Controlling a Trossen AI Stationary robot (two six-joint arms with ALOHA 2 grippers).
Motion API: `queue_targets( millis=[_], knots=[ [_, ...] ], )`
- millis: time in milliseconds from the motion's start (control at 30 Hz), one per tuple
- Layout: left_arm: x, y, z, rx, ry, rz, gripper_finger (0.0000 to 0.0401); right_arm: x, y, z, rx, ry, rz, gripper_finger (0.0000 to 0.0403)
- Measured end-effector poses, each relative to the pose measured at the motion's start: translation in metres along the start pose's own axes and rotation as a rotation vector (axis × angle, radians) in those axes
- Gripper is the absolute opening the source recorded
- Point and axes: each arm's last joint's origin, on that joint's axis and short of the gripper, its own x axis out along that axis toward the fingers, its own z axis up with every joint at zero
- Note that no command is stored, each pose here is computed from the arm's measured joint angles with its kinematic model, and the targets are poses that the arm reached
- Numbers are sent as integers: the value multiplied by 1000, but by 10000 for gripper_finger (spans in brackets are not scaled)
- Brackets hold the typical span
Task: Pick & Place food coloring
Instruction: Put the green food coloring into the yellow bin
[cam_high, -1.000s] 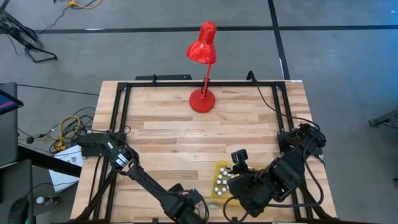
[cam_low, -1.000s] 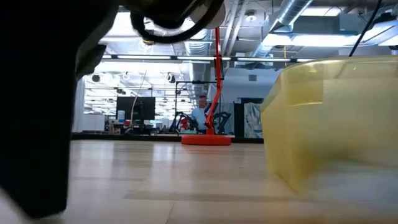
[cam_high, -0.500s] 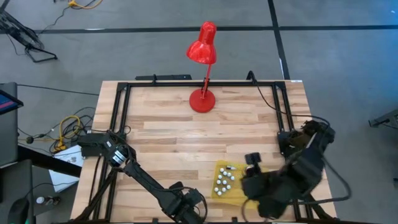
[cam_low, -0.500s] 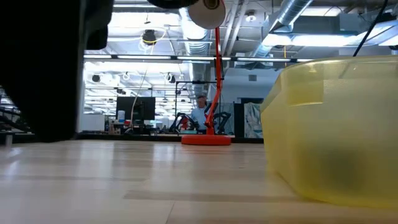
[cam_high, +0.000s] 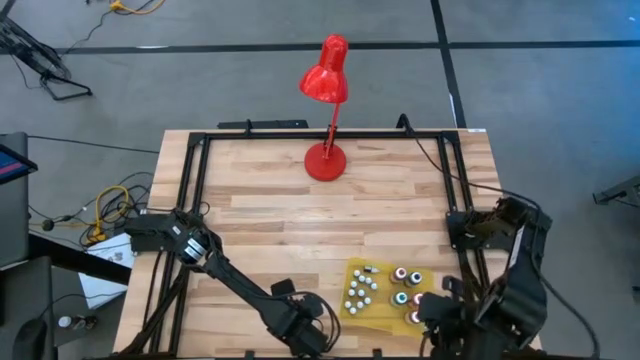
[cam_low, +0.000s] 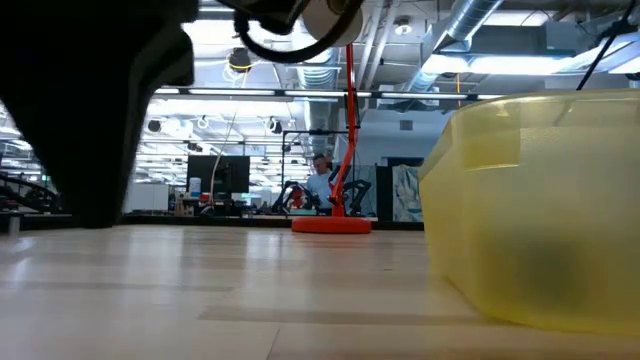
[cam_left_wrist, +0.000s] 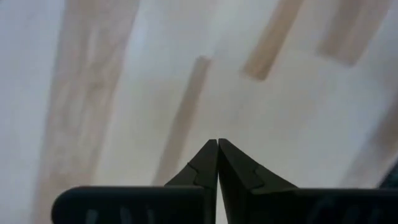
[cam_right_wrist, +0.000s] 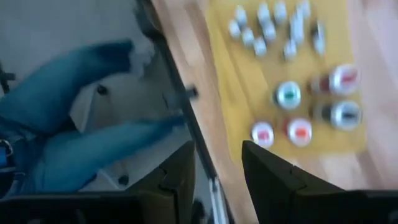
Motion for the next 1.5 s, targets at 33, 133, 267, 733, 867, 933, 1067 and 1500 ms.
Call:
queue_targets(
  millis=[33, 133, 267, 733, 867, 933, 1067, 1500],
  knots=[
    [0, 2, -1, 11, 7, 22, 5, 6, 0, -3, 26, 38, -15, 122],
    [-7, 7, -9, 42, -13, 115, 5, 26, -3, -9, 75, 139, -80, 132],
    [-37, 15, -24, 62, -92, 190, 5, 55, -16, -16, 100, 267, -190, 152],
    [-146, 34, -78, 27, -391, 34, 4, 76, -111, -8, 585, 479, -395, 200],
    [-164, 41, -91, 77, -415, 19, 4, 87, -126, -12, 734, 591, -424, 207],
    [-172, 48, -97, 96, -413, 23, 4, 97, -127, -12, 739, 620, -389, 207],
    [-184, 59, -110, 137, -413, 59, 4, 120, -124, -10, 743, 682, -300, 202],
    [-195, 59, -132, 171, -482, 35, 4, 179, -106, -35, 204, 1037, -211, 179]
  ],
)
